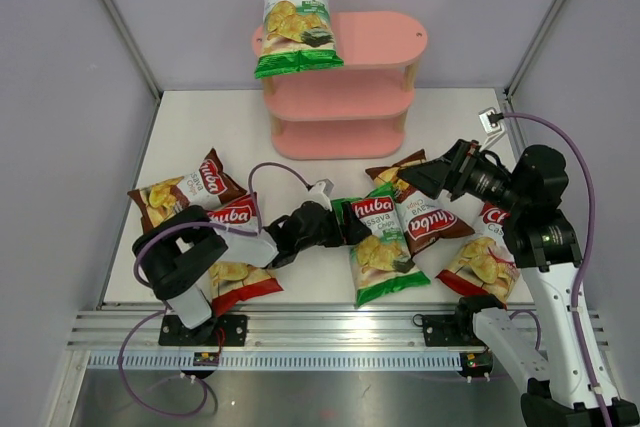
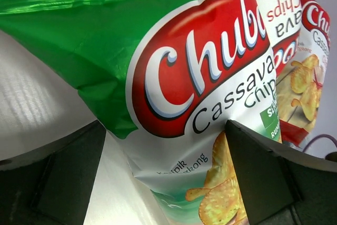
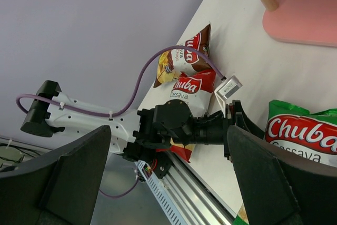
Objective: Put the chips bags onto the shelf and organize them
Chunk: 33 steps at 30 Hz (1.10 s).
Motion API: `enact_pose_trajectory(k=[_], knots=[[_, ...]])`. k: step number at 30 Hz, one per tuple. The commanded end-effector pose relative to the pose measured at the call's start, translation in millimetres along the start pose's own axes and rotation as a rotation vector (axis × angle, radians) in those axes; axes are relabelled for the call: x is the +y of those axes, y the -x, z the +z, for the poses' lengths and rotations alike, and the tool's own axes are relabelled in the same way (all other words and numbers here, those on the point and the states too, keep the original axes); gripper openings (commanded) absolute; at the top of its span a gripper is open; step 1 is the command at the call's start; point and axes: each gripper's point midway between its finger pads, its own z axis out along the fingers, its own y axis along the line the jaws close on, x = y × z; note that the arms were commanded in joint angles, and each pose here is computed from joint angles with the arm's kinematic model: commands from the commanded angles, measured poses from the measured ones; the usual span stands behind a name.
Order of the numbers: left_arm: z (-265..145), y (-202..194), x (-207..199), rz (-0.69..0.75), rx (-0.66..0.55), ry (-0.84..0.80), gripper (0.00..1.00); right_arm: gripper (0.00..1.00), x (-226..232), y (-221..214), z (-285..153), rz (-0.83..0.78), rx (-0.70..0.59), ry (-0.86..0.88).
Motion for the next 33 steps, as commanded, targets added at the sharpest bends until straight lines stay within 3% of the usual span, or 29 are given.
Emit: enact_pose_trajectory(k=[1,5,6,7,12,15,16,23,33], knots=[[4,1,30,0.064,-0.042,0.108,0.99,1.00,9,3,1,-0.026,-0.011,0.055],[8,-13,37,0.035,-0.030,0.068,0.84,0.99,4,0,3,-0.015,-0.010,0.052],[6,-15,39,0.022,-0.034,0.063,0.70,1.00,4,0,3,-0.014,-0.009,0.052],[6,-11,35,0.013,-0.060,0.041,0.63,1.00,3,-2,3,-0.009,-0.005,0.051],[-11,-3,41,0.002,-0.109,0.065,0.42,0.99,-3,-6,4,-0.002,0.002,0.038],[-29,7,49,-0.014,-0.158,0.122,0.25,1.00,-13,-10,7,0.012,0.001,0.013],[-34,14,51,-0.018,-0.193,0.140,0.15,0.99,-22,-15,9,0.028,0.006,-0.001],[-71,43,46,-0.070,-0.295,0.165,0.00,0.99,-76,-44,26,0.148,0.014,-0.079],[-116,76,35,-0.164,-0.384,0.159,0.00,1.00,-101,-86,39,0.288,0.070,0.002]])
